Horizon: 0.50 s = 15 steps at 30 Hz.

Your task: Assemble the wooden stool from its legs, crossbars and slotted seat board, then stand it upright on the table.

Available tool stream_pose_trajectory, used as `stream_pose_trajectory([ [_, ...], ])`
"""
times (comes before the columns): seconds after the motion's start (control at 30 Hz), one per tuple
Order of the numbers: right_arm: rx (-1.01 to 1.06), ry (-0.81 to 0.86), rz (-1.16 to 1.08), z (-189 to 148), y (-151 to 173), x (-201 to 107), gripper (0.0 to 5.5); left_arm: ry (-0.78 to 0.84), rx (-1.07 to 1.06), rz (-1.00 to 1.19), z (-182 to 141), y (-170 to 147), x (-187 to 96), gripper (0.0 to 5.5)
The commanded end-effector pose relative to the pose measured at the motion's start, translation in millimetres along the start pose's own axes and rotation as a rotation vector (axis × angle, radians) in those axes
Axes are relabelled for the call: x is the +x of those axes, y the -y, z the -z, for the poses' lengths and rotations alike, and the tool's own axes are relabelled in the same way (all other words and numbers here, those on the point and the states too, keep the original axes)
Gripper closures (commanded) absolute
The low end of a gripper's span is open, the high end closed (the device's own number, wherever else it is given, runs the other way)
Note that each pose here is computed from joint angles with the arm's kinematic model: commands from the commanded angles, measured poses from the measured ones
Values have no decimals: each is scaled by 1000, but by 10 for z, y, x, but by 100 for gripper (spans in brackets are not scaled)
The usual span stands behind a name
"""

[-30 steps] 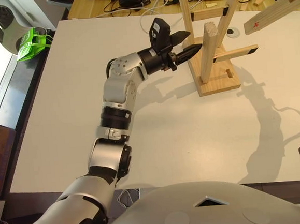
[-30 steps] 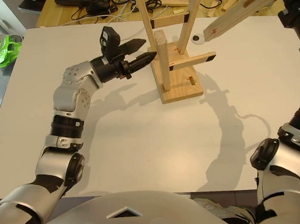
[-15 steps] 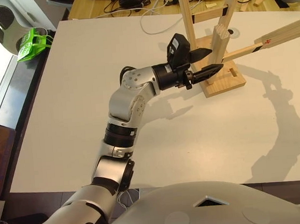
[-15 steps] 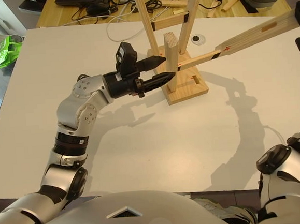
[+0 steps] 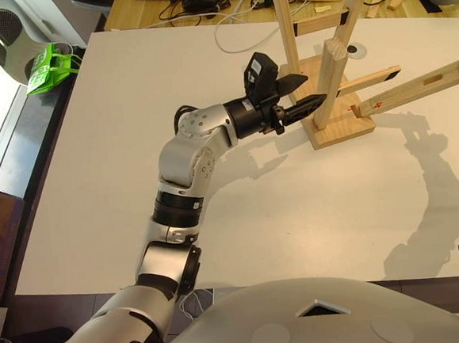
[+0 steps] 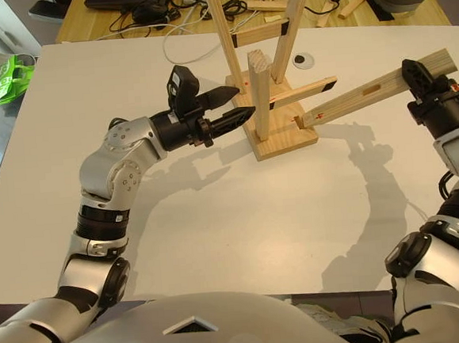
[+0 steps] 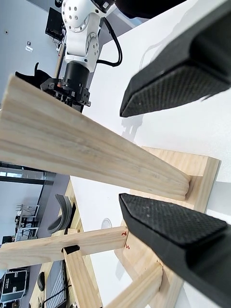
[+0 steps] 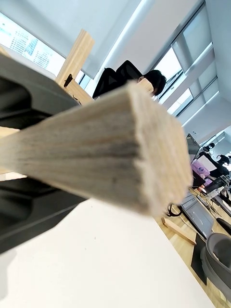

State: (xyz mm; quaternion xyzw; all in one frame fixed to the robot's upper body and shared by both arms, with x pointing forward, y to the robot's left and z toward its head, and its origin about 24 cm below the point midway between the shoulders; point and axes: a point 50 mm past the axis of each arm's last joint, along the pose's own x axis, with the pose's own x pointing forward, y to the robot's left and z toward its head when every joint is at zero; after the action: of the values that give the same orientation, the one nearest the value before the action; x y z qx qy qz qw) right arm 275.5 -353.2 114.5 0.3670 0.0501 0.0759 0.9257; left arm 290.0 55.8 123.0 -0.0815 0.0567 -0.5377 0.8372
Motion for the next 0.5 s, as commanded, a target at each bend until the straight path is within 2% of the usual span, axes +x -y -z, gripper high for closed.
stream_pose_trajectory([
  [0.03, -59, -35, -47, -44, -94, 127, 450, 11, -10, -6, -52, 9, 19, 258],
  [0.5, -238, -202, -128, -132, -187, 281, 450, 25, -29, -27, -59, 20, 24, 258],
])
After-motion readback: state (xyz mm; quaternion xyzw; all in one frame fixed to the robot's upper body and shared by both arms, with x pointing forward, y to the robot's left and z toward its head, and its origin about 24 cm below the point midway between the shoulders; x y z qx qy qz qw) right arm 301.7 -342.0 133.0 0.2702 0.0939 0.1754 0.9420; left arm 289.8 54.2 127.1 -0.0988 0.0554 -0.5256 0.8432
